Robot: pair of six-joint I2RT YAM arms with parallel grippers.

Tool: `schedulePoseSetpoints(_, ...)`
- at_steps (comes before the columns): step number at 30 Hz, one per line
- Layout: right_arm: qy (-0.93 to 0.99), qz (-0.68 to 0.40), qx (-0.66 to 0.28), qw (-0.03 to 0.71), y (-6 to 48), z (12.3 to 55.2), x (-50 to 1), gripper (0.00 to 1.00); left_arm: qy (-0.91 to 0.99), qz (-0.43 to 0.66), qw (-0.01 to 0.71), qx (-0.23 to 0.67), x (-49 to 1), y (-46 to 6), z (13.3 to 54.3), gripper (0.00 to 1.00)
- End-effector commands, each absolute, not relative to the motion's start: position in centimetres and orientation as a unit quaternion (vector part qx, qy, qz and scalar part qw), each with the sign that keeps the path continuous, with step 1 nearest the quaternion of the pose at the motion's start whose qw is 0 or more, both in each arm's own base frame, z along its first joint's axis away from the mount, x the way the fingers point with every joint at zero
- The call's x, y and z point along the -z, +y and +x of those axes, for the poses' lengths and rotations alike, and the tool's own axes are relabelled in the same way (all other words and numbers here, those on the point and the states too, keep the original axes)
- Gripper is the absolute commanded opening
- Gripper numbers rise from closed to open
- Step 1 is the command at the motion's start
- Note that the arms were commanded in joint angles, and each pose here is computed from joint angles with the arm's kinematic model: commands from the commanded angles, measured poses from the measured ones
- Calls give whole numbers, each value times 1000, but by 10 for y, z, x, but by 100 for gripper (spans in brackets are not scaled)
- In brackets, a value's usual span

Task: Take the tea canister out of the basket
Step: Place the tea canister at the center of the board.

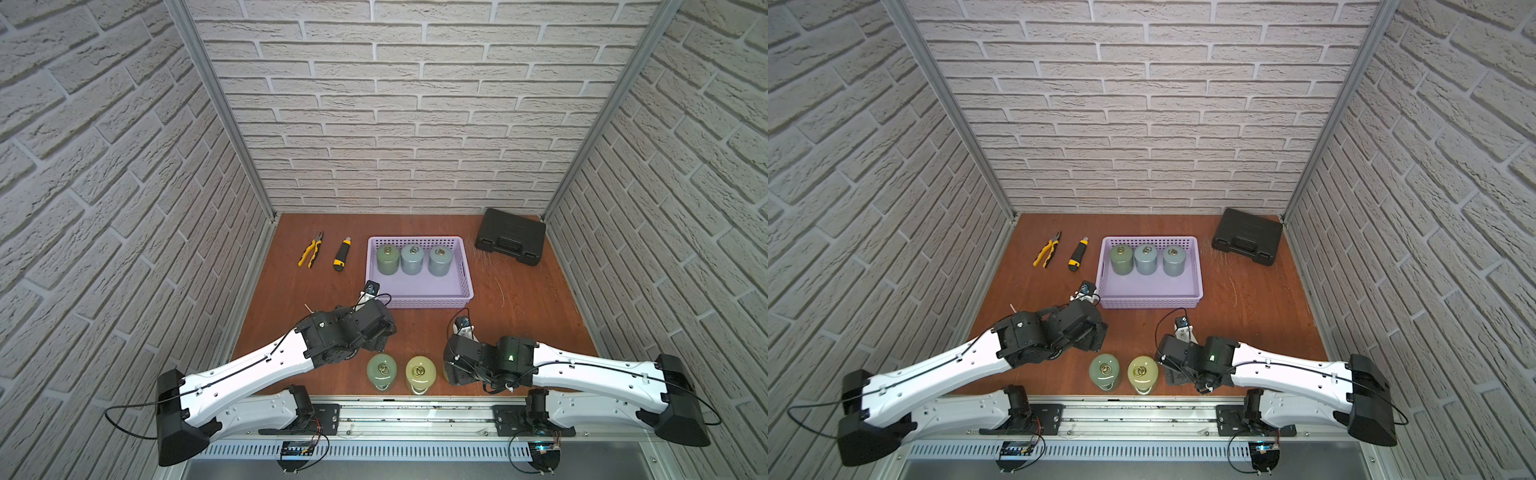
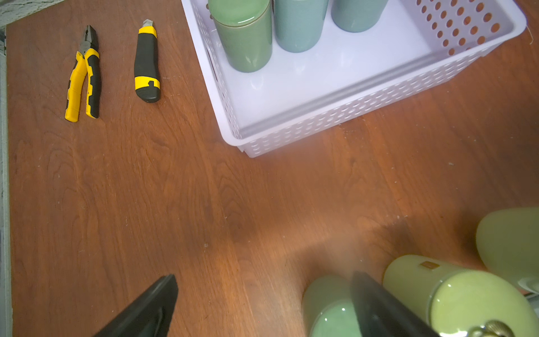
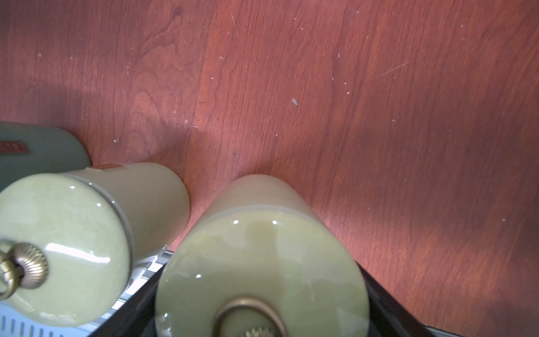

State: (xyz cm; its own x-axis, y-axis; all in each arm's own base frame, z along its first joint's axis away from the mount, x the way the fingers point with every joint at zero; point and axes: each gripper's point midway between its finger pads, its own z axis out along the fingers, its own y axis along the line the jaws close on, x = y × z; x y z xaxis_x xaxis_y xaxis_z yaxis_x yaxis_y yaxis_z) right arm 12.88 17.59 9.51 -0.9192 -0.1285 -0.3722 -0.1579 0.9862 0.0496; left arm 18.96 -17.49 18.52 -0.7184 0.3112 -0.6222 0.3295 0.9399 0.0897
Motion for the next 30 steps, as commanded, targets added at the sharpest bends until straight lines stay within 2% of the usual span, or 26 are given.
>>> schedulePoseSetpoints(1,973,-53,-55,219,186,136,-100,46,927,172,334,15,-187,-170,188,98)
schedulePoseSetpoints(21,975,-45,-40,213,185,123,-84,48,929,173,328,17,-183,-170,187,98)
schedulePoseSetpoints(26,975,-38,-34,215,181,122,-83,64,929,173,328,17,-182,-169,186,98)
schedulePoseSetpoints(30,975,-34,-33,216,180,121,-84,72,928,172,329,18,-182,-168,186,98)
